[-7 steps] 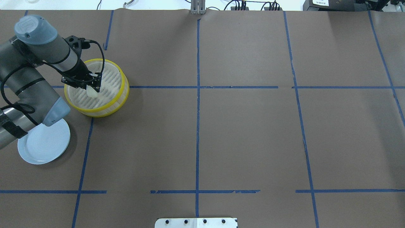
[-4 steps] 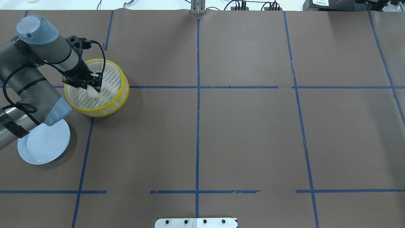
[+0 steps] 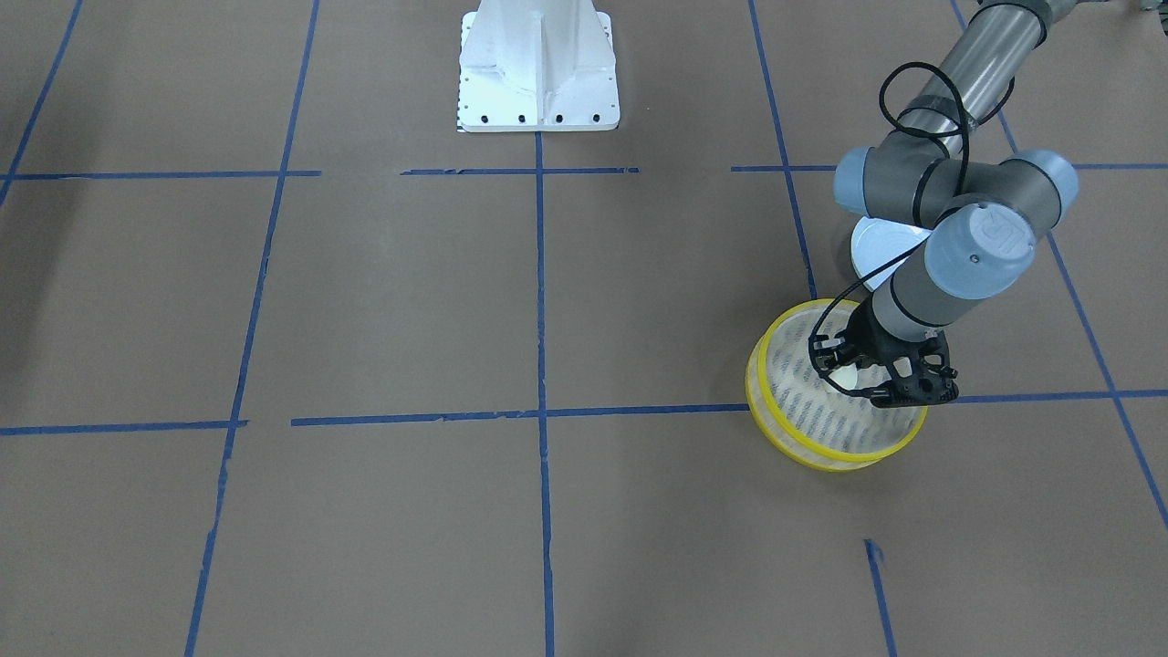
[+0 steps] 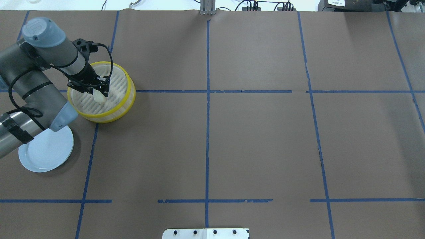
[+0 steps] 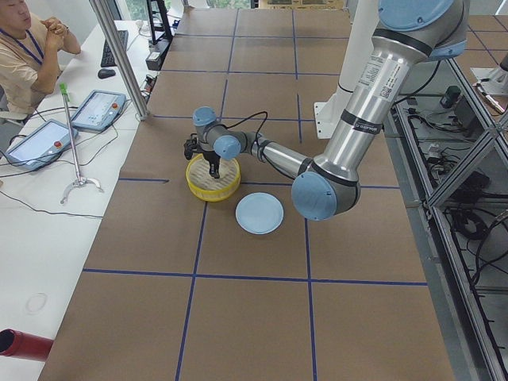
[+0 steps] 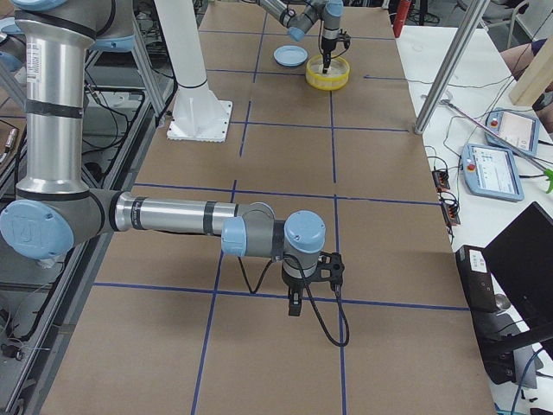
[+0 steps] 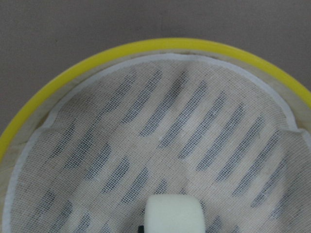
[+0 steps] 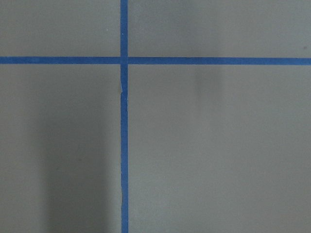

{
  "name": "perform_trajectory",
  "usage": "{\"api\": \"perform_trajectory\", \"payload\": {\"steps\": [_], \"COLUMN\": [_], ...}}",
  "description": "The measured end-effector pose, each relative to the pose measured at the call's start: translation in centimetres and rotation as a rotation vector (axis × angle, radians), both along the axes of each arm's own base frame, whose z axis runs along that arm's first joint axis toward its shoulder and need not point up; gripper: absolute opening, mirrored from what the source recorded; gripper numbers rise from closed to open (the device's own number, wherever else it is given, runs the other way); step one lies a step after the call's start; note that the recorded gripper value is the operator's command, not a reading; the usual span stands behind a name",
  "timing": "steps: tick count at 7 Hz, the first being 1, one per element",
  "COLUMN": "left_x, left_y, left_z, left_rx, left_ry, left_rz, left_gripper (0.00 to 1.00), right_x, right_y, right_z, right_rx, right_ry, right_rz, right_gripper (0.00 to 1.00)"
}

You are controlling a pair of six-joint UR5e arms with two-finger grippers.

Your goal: Place bun in steamer

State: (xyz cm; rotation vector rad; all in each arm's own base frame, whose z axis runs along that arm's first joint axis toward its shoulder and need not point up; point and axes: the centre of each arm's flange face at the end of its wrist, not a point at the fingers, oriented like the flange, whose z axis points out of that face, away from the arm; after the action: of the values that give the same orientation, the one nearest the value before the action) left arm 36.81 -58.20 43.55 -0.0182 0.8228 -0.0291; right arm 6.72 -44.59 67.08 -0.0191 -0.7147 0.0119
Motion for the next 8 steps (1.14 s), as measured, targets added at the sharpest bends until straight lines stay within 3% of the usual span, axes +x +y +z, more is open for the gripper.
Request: {"api": "perform_trajectory", "payload": {"steps": [2, 5, 7, 8], "left_x": [0.0, -2.9, -11.4, -16.7], "left_y": [0.0, -1.6, -3.7, -2.8], "left_z": [0.0, -0.8, -1.8, -0.1], "left_rx": [0.001, 0.029, 0.097, 0.149], "left_ry": [0.000, 0.023, 0.048, 0.053], "left_rz": [0.001, -0.041, -0.115, -0.096], "left_gripper": [0.96, 0.99, 0.99, 0.99], "right_x": [0.0, 0.0, 0.0, 0.0], "right_y": [0.0, 0.0, 0.0, 0.0], "right_z": [0.0, 0.0, 0.0, 0.0], "right_rx": [0.000, 0.000, 0.000, 0.000], "right_ry": [0.000, 0.000, 0.000, 0.000], "right_rz": [0.000, 0.000, 0.000, 0.000], "right_gripper": [1.00, 1.00, 1.00, 1.00]}}
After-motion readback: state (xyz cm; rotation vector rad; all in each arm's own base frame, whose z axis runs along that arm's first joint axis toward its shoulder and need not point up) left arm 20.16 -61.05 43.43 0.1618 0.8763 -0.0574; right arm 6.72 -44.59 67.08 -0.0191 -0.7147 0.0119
